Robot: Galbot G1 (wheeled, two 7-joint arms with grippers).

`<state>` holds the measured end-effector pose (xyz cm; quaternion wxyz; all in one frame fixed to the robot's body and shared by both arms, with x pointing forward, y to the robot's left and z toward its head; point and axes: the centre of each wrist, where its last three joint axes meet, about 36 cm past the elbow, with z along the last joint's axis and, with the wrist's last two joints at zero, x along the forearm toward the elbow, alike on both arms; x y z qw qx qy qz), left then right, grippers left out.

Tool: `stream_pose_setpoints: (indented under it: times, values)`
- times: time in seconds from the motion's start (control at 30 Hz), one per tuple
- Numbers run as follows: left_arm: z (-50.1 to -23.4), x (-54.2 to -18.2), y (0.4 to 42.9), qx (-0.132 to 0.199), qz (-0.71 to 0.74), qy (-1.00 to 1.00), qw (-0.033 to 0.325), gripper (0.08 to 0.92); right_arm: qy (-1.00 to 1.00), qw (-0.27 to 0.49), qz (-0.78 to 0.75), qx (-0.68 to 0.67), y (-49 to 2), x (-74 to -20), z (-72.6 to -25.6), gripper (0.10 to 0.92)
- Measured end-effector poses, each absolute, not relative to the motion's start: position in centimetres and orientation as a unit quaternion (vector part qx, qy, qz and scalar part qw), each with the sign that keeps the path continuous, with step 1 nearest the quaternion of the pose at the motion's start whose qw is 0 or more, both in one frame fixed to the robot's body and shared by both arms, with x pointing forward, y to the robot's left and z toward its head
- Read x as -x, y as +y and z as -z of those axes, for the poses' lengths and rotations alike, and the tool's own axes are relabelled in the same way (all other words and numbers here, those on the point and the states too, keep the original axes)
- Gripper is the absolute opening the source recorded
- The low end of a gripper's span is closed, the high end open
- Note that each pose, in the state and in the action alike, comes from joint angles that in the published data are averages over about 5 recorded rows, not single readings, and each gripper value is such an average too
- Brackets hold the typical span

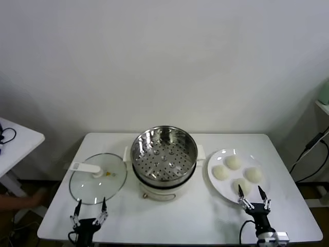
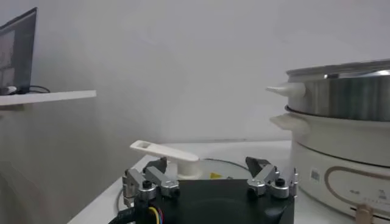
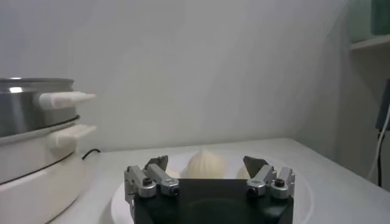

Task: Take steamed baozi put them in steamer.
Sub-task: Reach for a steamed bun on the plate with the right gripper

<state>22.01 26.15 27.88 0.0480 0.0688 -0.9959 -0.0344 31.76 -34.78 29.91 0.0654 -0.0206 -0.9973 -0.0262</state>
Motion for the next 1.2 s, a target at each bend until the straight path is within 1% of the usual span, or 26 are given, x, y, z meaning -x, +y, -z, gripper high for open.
stream_pose_setpoints:
  times: [0.07, 0.4, 0.77, 1.0, 1.2]
  values:
    - [-27.9, -22.0, 26.1, -0.068, 0.035, -0.996, 0.047, 0.823, -0.997, 0.069, 0.023, 0.019, -35.1, -32.5, -30.5, 0.823]
    - [-28.2, -22.1, 25.7, -0.06, 0.036, -0.997, 0.039, 0.823, -0.99, 0.123, -0.049, -0.042, -37.7, -40.8, -37.6, 0.823]
    - [-28.4, -22.0, 25.6, -0.05, 0.044, -0.997, 0.032, 0.823, -0.918, 0.205, -0.265, -0.211, -39.9, -48.6, -45.4, 0.823]
    - [-28.3, -21.8, 25.3, -0.04, 0.051, -0.997, 0.03, 0.823, -0.822, 0.243, -0.415, -0.306, -42.3, -52.6, -48.7, 0.823]
    - [-27.9, -21.8, 25.1, -0.034, 0.056, -0.997, 0.031, 0.823, -0.73, 0.28, -0.486, -0.391, -43.2, -56.5, -51.1, 0.823]
